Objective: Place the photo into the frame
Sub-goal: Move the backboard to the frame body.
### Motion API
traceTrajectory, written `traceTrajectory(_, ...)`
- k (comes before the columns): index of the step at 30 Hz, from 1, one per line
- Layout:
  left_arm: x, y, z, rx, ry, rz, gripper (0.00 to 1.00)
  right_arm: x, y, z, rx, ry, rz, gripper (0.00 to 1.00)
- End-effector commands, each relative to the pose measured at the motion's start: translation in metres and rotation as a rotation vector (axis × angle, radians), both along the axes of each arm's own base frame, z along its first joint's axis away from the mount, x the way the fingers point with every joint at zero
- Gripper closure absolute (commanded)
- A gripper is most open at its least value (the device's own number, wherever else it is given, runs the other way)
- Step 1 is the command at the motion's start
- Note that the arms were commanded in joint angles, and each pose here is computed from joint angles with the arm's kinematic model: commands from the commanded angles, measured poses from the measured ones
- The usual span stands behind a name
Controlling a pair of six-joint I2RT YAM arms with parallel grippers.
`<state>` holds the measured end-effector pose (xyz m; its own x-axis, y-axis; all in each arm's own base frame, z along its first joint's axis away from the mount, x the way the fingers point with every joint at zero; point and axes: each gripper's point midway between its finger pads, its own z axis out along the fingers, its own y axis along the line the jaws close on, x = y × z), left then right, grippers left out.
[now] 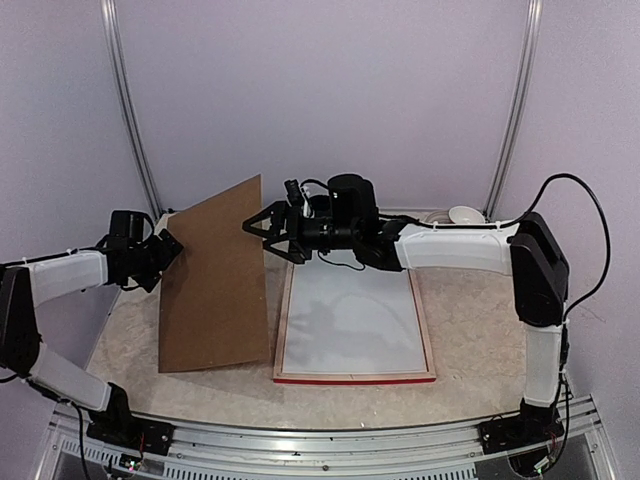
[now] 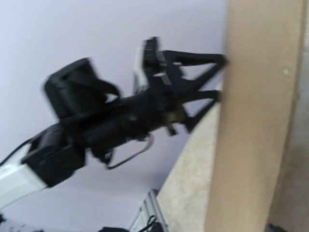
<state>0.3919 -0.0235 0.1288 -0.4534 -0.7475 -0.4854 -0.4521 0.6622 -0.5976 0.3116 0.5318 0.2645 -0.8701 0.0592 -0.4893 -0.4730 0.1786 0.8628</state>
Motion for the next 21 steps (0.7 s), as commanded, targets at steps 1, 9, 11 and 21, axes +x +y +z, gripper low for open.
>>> traceTrajectory(1, 0.011, -0.067, 0.051, -0.169, -0.13, -0.185, 0.01, -0.043, 0.0, 0.024, 0.063, -0.071, 0.089, 0.01)
traceTrajectory(9, 0.004, -0.138, 0.041, -0.221, -0.129, -0.303, 0.01, -0.065, -0.048, 0.008, 0.02, -0.057, 0.026, 0.01)
traceTrajectory(11, 0.0, -0.157, 0.033, -0.226, -0.116, -0.336, 0.01, -0.069, -0.06, 0.0, 0.001, -0.053, 0.003, 0.01)
traceTrajectory(21, -0.015, -0.213, -0.015, -0.243, -0.02, -0.429, 0.01, -0.076, -0.136, -0.063, -0.069, 0.036, -0.136, 0.01)
